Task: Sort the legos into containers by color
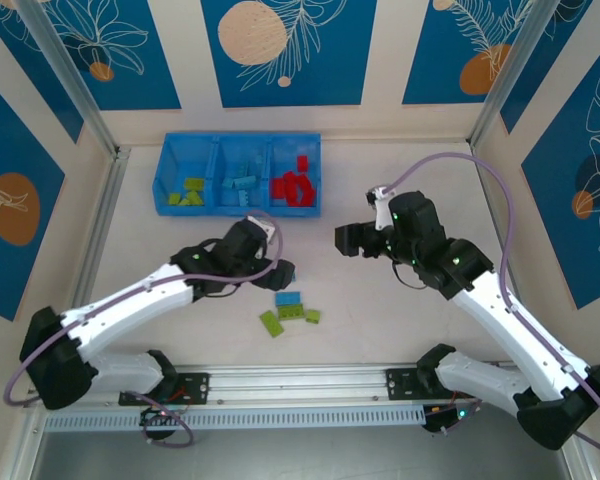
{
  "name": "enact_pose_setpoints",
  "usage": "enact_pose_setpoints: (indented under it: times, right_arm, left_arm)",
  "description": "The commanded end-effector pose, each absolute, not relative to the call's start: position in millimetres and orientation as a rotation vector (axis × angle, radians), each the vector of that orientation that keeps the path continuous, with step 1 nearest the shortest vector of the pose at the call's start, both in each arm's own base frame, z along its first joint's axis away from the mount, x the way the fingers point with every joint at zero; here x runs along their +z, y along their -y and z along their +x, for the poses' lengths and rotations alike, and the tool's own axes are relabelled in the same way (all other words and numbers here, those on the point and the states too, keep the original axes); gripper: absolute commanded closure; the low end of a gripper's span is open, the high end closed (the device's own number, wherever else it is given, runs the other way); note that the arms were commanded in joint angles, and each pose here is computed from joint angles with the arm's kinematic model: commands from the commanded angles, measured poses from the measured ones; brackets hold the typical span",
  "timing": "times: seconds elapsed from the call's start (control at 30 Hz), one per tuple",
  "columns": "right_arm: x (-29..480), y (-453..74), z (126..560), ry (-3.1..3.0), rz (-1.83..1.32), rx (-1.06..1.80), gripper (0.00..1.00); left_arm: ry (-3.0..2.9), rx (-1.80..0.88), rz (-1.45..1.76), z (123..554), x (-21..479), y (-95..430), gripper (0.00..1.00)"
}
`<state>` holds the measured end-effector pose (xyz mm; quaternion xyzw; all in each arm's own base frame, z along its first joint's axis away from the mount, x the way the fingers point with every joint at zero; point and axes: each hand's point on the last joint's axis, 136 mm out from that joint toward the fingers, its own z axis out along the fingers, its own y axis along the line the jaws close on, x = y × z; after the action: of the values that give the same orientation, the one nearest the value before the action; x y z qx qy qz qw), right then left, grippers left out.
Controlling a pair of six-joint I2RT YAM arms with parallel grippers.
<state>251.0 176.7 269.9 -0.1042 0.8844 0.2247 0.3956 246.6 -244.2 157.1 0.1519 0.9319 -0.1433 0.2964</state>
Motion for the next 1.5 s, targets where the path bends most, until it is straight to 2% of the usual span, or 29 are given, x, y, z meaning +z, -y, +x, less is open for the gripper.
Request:
enact_pose_setpoints:
  times: [0.0, 0.17, 0.27, 0.63, 0.73, 0.83, 0.93, 1.07, 1.23, 1.47]
  right_arm:
    - [259, -162, 248, -2.260, -0.163, 0.531, 0.11]
    - [253, -154, 256, -2.310, -0.125, 0.471, 0.07]
    - [250, -152, 260, -2.326, -0.105, 0.463, 0.01]
    - [235, -153, 255, -2.401, -0.077, 0.516, 0.00]
    - [234, -153, 255, -2.405, -0.073, 0.522, 0.00]
    - [234, -157, 253, -2.409, -0.084, 0.547, 0.00]
    - [234, -160, 252, -2.414, -0.091, 0.571, 0.00]
    - [236, -168, 248, -2.423, -0.100, 0.641, 0.00]
    - [248, -179, 240, -2.414, -0.087, 0.765, 0.00]
    - [258, -219, 224, -2.373, -0.125, 1.052, 0.00]
  left_arm:
    - [-2.530, -0.289, -0.071, 264, 141, 238, 0.00]
    - [-2.550, -0.158, -0.081, 272, 115, 250, 0.00]
    - [-2.597, -0.096, -0.095, 274, 96, 254, 0.00]
    - [-2.710, -0.032, -0.025, 281, 39, 279, 0.00]
    - [-2.732, -0.049, -0.032, 279, 27, 283, 0.05]
    - [-2.740, -0.072, -0.035, 276, 22, 285, 0.18]
    - [-2.734, -0.084, -0.023, 275, 27, 285, 0.30]
    - [-2.683, -0.105, -0.014, 277, 55, 279, 0.39]
    - [-2.539, -0.109, -0.038, 299, 116, 258, 0.40]
    - [-2.407, -0.120, -0.215, 385, 177, 200, 0.42]
